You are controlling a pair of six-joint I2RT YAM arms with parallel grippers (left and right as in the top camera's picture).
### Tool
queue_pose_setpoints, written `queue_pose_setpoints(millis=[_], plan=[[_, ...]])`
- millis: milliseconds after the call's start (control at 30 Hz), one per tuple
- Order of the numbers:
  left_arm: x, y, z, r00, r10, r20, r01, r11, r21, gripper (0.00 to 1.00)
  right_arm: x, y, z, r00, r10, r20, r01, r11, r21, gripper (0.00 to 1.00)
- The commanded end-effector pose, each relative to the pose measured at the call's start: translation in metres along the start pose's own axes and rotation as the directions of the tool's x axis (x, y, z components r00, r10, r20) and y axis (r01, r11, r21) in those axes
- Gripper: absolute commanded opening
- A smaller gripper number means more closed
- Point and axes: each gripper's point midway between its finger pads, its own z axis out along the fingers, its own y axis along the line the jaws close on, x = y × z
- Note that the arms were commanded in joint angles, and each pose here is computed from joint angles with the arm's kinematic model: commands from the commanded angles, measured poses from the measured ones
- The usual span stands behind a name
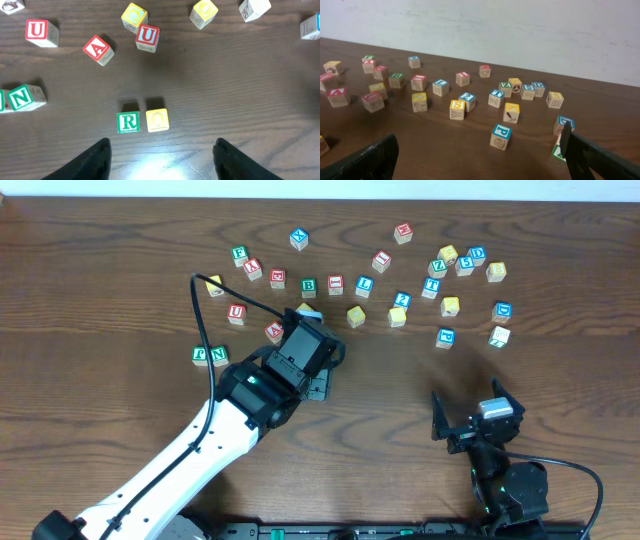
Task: Spell out ROBOT
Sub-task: 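Reach the left gripper to the green B block and grasp it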
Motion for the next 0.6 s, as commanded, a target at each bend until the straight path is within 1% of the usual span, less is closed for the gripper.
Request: queue_pose_setpoints(millis=[0, 33, 100, 133, 167, 200, 233, 300, 367, 400, 433, 567], plan=[[-0.046, 0.014, -0.010, 0.998, -0.024, 0.052, 0.025, 1.000, -0.016, 0.71, 0.001, 0.002, 0.000, 1.000, 0.015, -0.001, -0.015, 1.000, -0.011, 0.99], [-0.070, 0.020, -0.009, 0.999, -0.034, 0.030, 0.034, 0.999, -0.022, 0.74, 0.001, 0.002, 0.000, 1.000, 0.015, -0.001, -0.015, 1.000, -0.011, 0.99], [-0.093, 0.024, -0.004, 0.999, -0.048, 0.004, 0.048, 0.998, -0.041, 0.75, 0.001, 0.002, 0.000, 1.000, 0.015, -0.001, -0.015, 1.000, -0.011, 0.99], [-0.099, 0.024, -0.003, 0.999, -0.047, -0.001, 0.047, 0.998, -0.046, 0.75, 0.001, 0.002, 0.000, 1.000, 0.015, -0.001, -0.015, 1.000, -0.011, 0.99], [-0.116, 0.021, 0.003, 0.999, -0.036, -0.014, 0.036, 0.998, -0.043, 0.76, 0.001, 0.002, 0.000, 1.000, 0.015, -0.001, -0.015, 1.000, -0.011, 0.99], [-0.132, 0.013, 0.011, 0.999, -0.029, -0.023, 0.028, 0.999, -0.021, 0.78, 0.001, 0.002, 0.000, 1.000, 0.015, -0.001, -0.015, 1.000, -0.011, 0.99], [-0.142, 0.006, 0.017, 0.999, -0.027, -0.029, 0.027, 1.000, -0.002, 0.78, 0.001, 0.002, 0.000, 1.000, 0.015, -0.001, -0.015, 1.000, -0.011, 0.99], [-0.156, -0.013, 0.041, 0.998, -0.025, -0.061, 0.029, 0.998, 0.059, 0.80, 0.001, 0.002, 0.000, 1.000, 0.015, -0.001, -0.015, 1.000, -0.011, 0.99], [-0.154, -0.024, 0.063, 0.994, -0.019, -0.106, 0.030, 0.994, 0.100, 0.85, 0.001, 0.002, 0.000, 1.000, 0.015, -0.001, -0.015, 1.000, -0.011, 0.99], [-0.150, -0.024, 0.074, 0.992, -0.019, -0.127, 0.031, 0.995, 0.095, 0.88, 0.001, 0.002, 0.000, 1.000, 0.015, -0.001, -0.015, 1.000, -0.011, 0.99], [-0.148, -0.023, 0.081, 0.990, -0.019, -0.141, 0.032, 0.995, 0.090, 0.88, 0.001, 0.002, 0.000, 1.000, 0.015, -0.001, -0.015, 1.000, -0.011, 0.99], [-0.132, 0.001, 0.124, 0.972, -0.062, -0.226, 0.072, 0.997, 0.036, 0.91, 0.001, 0.002, 0.000, 1.000, 0.015, -0.001, -0.015, 1.000, -0.011, 0.99]])
